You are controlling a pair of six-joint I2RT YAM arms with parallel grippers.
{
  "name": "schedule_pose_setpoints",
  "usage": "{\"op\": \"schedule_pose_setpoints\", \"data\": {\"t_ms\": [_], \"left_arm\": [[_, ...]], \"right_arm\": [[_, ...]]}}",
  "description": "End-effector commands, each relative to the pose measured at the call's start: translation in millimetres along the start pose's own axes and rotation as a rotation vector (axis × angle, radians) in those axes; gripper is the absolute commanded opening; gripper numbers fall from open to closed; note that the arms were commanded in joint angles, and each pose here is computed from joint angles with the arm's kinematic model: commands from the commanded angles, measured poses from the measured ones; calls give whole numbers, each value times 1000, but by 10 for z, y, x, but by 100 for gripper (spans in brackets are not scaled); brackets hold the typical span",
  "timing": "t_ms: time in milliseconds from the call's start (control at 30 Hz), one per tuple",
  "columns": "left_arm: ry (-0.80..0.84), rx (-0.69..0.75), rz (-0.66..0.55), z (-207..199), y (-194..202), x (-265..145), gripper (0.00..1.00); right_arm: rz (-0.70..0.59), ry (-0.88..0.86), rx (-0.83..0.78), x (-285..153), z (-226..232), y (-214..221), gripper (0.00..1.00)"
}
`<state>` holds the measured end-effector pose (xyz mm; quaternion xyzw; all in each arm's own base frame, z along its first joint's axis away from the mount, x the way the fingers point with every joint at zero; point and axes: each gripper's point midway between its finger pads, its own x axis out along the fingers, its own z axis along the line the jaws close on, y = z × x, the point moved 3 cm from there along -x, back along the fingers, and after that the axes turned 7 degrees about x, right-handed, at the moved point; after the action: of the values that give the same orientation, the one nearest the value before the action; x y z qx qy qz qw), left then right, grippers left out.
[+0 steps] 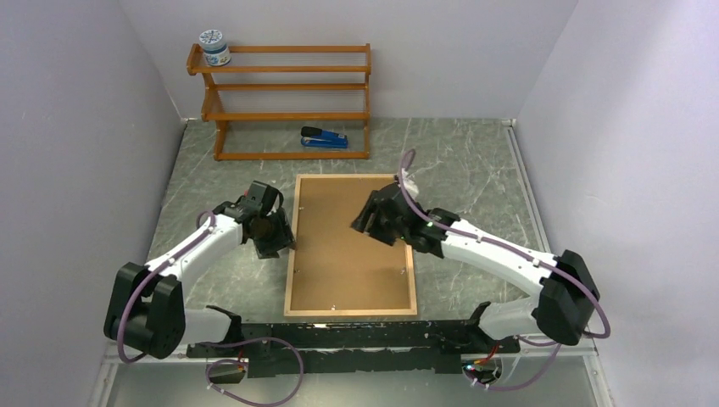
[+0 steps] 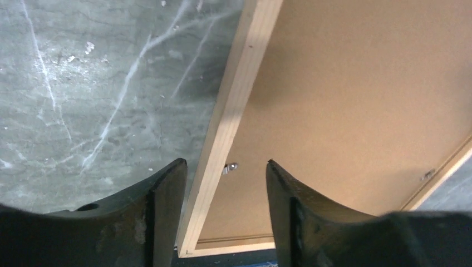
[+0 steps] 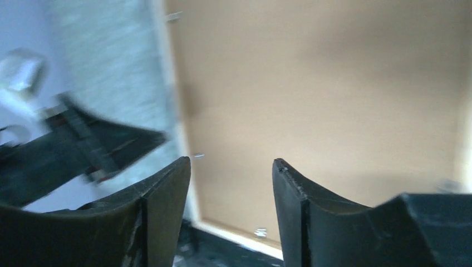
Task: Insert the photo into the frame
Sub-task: Install the photo frame at the center of the board.
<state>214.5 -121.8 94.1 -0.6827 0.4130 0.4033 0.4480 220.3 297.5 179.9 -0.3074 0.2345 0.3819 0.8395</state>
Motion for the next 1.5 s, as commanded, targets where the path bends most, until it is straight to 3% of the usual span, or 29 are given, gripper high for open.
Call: {"op": "schedule_pose_setpoints", "data": {"t_ms": [0, 100, 333, 733, 1100, 1200, 1467], "left_arm": [[-36, 10, -56, 3, -203, 70, 64], [-60, 15, -40, 24, -245, 177, 68], [-51, -26, 52, 77, -290, 423, 70], [145, -49, 77, -121, -182, 400, 69], [190, -59, 103, -147, -93, 433, 68], [195, -59, 104, -152, -87, 437, 67], [212, -59, 108, -180, -97, 464, 67]], "right_arm": [[-76, 425, -86, -374, -951, -294, 63], [-79, 539, -80, -503, -1267, -336, 71], [12, 655, -44, -425, -1685, -179, 73], [90, 728, 13, -192, -1853, -9, 61], [157, 789, 2, -138, -1945, 123, 60], [158, 809, 4, -151, -1968, 129, 52], [130, 736, 9, -181, -1881, 94, 16]]}}
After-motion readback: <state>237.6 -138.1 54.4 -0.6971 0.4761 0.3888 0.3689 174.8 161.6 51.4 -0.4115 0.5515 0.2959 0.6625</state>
